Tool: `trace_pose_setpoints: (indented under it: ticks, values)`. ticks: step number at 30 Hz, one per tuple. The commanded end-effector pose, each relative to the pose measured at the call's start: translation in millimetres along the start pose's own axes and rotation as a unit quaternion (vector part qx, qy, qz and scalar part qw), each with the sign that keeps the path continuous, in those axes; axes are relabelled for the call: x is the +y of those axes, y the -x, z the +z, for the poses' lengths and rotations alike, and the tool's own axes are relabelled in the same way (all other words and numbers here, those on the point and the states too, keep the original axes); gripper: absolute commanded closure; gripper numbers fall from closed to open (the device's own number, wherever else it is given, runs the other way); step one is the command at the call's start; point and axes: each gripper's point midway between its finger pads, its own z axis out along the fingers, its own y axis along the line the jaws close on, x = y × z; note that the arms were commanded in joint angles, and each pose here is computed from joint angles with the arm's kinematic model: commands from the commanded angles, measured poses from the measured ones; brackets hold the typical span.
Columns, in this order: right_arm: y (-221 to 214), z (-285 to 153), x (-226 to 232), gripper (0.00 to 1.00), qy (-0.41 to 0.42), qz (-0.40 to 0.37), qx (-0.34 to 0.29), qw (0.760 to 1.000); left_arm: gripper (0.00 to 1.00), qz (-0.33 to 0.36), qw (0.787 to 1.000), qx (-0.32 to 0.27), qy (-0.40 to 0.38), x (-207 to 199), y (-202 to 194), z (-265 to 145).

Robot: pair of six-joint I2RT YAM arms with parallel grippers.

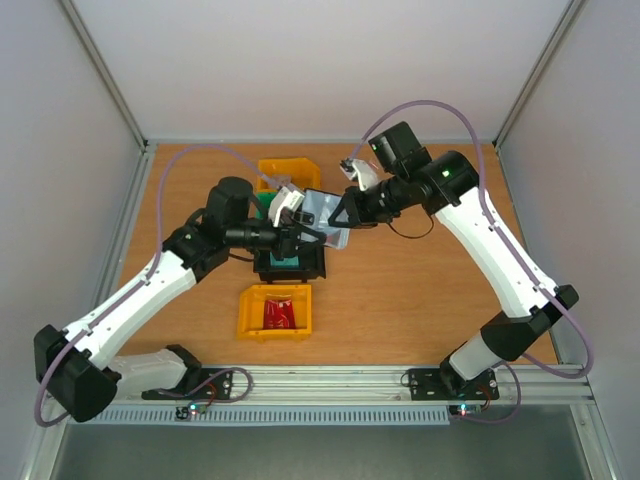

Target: Take the credit cards out of the card holder

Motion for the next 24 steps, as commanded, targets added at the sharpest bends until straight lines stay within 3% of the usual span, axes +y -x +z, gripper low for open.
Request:
trace_pose_setpoints:
  ticks: [1, 5, 9, 12, 17, 20, 24]
  values:
    - [-10.1, -9.8, 14.1, 0.99, 0.030, -0.033, -0.018, 0.999, 0.84, 0.063, 0.991, -0.105, -0.044, -27.3, 33.4, -14.2]
    - [-7.8, -5.6, 10.7, 0.93, 0.028, -0.035, -0.024, 0.999, 0.85, 0.051, 0.992, -0.104, -0.059, -34.2, 28.7, -12.0]
    - [-7.8, 3.5, 14.6, 0.79, 0.058, -0.032, -0.024, 0.998, 0.99, 0.052, 0.991, -0.106, -0.059, -36.6, 27.7, -8.4]
    - [-10.8, 0.4, 30.3, 0.54, 0.109, -0.054, -0.030, 0.992, 1.00, 0.042, 0.991, -0.120, -0.052, -35.3, 33.0, -9.8]
    - [-23.4, -31.7, 39.5, 0.31, 0.158, -0.111, -0.061, 0.979, 1.00, 0.019, 0.987, -0.142, -0.076, -43.3, 39.5, -19.3]
    - [-33.2, -47.1, 47.2, 0.29, 0.217, -0.129, -0.066, 0.965, 1.00, 0.032, 0.977, -0.158, -0.137, -62.1, 38.7, -25.1]
    - [-39.2, -54.7, 39.5, 0.36, 0.224, -0.134, -0.080, 0.962, 1.00, 0.023, 0.966, -0.170, -0.193, -74.5, 36.2, -29.8]
